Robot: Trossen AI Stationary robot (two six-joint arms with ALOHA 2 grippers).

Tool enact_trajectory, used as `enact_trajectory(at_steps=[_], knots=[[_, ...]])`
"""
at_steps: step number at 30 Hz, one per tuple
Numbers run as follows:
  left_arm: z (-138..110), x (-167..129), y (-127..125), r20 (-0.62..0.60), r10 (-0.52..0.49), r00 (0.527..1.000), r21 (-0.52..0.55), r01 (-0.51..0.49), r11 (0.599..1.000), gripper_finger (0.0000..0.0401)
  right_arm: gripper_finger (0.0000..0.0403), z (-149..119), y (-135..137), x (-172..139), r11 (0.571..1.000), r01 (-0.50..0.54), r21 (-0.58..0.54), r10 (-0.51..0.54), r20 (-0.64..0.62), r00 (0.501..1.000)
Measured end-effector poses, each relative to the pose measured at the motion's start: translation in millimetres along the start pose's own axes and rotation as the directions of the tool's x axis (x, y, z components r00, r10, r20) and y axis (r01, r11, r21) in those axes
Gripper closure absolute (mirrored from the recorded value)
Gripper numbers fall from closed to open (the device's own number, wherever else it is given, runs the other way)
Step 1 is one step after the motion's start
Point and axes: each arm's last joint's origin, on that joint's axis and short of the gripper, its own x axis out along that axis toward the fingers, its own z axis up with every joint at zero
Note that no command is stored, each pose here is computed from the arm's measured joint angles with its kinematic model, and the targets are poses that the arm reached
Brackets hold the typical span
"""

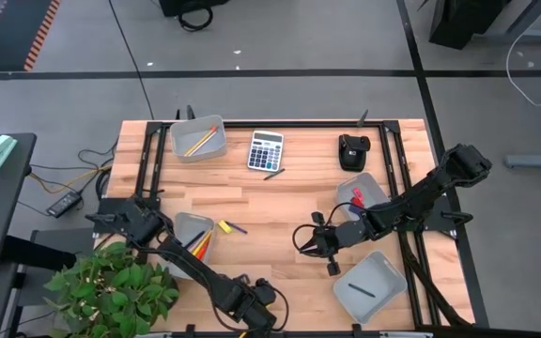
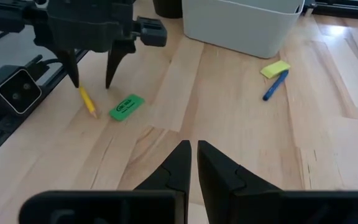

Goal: Sort crayons/erasers/pens/pencils in bins
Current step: Put the yellow pencil into top left the gray bin

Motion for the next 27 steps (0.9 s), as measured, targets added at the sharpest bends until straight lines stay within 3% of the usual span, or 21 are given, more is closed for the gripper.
enact_trajectory(at_steps=[8,14,20,27], knots=[[-3,4,-5,-0.005,-0.034,0.999,-0.025,0.034,0.999,0.0188,0.0365,0,-1,0,1.000,0.003,0.008,-0.003,-0.002,1.000],[-7,10,-5,0.013,-0.016,1.000,-0.012,0.016,1.000,0.0208,0.0365,0,-1,0,1.000,-0.020,0.018,0.021,-0.008,1.000],[-9,10,-1,0.032,0.047,0.998,-0.002,-0.047,0.999,0.0260,0.0365,0,-1,0,1.000,-0.019,-0.009,0.019,-0.009,1.000],[-8,11,4,0.030,0.092,0.995,0.062,-0.094,0.994,0.0363,0.0365,2,-1,-1,1.000,-0.021,-0.004,0.021,0.003,1.000]])
